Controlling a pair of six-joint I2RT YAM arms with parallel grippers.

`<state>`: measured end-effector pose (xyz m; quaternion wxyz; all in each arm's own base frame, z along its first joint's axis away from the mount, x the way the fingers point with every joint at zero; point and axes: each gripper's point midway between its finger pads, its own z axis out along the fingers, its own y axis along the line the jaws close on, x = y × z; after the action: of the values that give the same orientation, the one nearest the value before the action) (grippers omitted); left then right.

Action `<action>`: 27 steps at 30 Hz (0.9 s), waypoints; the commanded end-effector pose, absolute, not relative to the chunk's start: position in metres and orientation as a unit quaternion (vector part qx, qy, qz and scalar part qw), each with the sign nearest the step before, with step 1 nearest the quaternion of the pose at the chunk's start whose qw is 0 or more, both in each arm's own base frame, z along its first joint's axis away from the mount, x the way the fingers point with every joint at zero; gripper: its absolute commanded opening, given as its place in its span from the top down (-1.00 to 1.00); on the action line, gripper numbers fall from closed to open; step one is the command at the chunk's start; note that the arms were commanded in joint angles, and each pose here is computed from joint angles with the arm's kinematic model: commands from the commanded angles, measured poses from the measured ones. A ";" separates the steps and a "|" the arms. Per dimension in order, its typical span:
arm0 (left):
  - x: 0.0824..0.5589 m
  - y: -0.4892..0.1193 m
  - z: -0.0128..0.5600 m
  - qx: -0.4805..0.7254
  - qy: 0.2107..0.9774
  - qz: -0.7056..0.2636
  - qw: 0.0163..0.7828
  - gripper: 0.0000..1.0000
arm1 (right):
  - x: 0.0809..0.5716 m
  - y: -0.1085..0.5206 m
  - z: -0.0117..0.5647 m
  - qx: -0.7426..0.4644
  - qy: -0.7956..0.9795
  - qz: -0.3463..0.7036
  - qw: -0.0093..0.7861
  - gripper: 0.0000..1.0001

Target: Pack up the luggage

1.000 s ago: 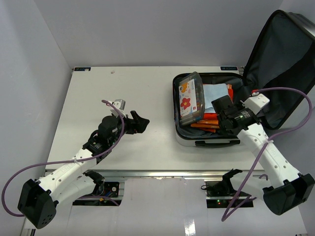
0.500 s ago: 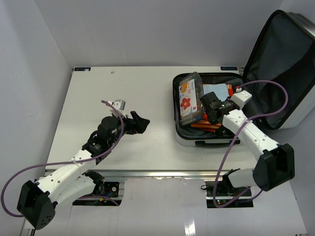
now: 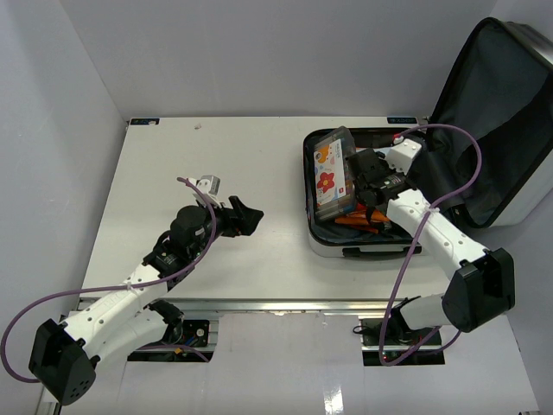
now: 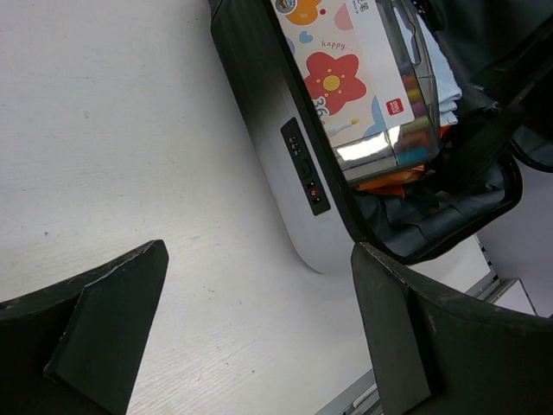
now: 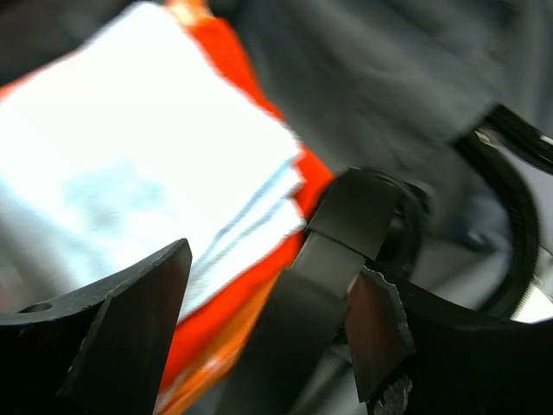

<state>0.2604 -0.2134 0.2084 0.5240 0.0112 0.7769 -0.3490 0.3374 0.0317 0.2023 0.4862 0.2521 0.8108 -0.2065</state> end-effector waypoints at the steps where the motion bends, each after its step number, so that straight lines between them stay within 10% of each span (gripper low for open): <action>1: 0.256 -0.215 0.215 0.020 0.767 -0.357 0.532 -0.96 | 0.367 0.057 0.226 0.223 0.808 -0.152 0.523 -0.45; 27: 0.254 -0.219 0.216 0.029 0.768 -0.358 0.531 -0.96 | 0.355 0.011 0.193 0.265 0.800 -0.253 0.475 -0.09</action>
<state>0.2564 -0.2172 0.2101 0.5239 0.0201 0.7749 -0.3531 0.3651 0.0356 0.1701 0.4597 0.2236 0.8283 -0.2294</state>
